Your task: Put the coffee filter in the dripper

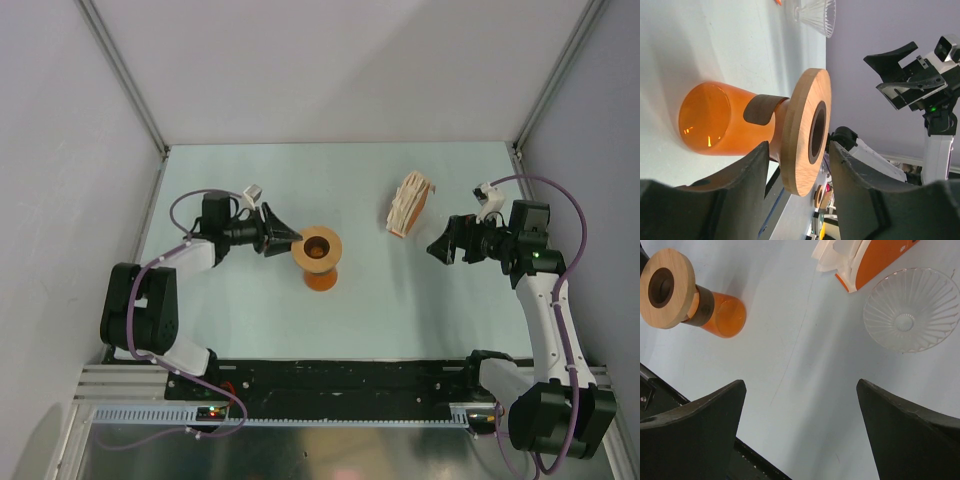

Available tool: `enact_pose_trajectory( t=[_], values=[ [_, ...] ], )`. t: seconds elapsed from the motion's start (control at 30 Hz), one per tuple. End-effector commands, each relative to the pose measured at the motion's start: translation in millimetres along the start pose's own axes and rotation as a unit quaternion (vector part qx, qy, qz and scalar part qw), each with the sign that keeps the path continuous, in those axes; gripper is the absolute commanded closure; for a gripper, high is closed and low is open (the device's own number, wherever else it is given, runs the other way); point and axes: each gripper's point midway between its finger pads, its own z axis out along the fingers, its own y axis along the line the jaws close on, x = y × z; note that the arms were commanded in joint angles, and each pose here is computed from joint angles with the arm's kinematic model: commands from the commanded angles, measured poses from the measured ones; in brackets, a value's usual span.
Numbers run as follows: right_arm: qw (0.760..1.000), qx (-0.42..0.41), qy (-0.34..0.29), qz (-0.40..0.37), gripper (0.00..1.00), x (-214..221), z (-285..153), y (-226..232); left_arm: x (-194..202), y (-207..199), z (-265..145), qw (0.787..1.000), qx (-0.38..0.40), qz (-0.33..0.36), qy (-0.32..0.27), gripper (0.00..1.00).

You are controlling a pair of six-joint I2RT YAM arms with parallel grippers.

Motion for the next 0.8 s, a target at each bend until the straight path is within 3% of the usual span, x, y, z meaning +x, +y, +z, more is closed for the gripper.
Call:
enact_pose_trajectory(
  t=[0.0, 0.17, 0.4, 0.53, 0.63, 0.77],
  values=[
    [1.000, -0.009, -0.004, -0.010, 0.00, -3, 0, 2, -10, -2, -4, 0.999, -0.017, 0.040, -0.012, 0.40],
    [1.000, -0.008, -0.005, -0.011, 0.00, -3, -1, 2, -9, 4, -11, 0.996, -0.053, 0.067, -0.016, 0.18],
    [0.999, -0.001, -0.021, -0.024, 0.00, -9, -7, 4, -25, 4, -44, 0.980, -0.115, 0.134, -0.091, 0.07],
    [0.998, 0.036, -0.034, -0.036, 0.00, -18, -15, -6, -38, -16, -79, 0.952, -0.160, 0.213, -0.152, 0.01],
    [0.995, 0.089, -0.039, -0.039, 0.00, -33, -24, -25, -41, -34, -105, 0.916, -0.201, 0.296, -0.184, 0.00],
    [0.989, 0.145, -0.021, -0.017, 0.12, -48, -24, -56, -36, -52, -131, 0.874, -0.231, 0.374, -0.205, 0.00]
  ],
)
